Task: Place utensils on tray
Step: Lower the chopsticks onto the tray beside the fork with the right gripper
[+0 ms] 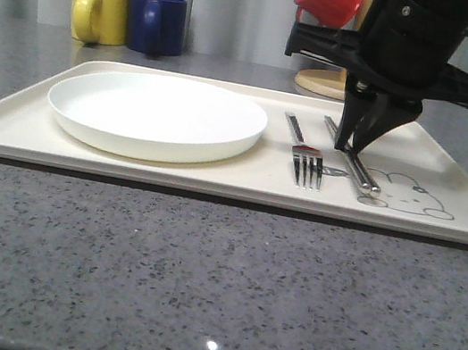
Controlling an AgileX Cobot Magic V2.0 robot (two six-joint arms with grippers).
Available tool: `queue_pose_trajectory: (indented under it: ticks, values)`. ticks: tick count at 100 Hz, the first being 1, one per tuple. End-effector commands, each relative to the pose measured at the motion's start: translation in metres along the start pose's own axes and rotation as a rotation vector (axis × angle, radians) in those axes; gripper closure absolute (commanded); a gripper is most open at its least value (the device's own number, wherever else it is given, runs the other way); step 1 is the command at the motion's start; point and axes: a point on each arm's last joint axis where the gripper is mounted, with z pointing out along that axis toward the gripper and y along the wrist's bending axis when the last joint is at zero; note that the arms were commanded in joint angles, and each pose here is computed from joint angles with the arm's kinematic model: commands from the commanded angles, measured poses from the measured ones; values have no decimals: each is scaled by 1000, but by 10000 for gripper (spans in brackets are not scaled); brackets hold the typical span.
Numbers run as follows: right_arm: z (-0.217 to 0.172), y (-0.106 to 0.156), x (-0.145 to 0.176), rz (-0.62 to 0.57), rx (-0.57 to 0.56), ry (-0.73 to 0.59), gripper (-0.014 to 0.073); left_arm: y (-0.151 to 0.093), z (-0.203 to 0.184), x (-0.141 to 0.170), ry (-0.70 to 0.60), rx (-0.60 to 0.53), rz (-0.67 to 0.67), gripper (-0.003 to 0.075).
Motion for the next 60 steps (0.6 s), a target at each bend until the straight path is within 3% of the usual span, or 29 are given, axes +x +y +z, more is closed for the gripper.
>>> queue_pose_trajectory:
  ticks: [1,32,44,60]
  values:
    - [-19,3,-12,-6,-36,-81,568,2,-2,-15,-95,-25,-6,738]
    - [-20,3,-12,-5,-40,-86,272,2,-2,-15,-95,-25,-6,738]
    - [-31,3,-15,-9,-54,-120,251,2,-2,-15,-95,-25,-6,738]
    - [-58,-17,-28,-18,-39,-204,251,2,-2,-15,-95,-25,-6,738]
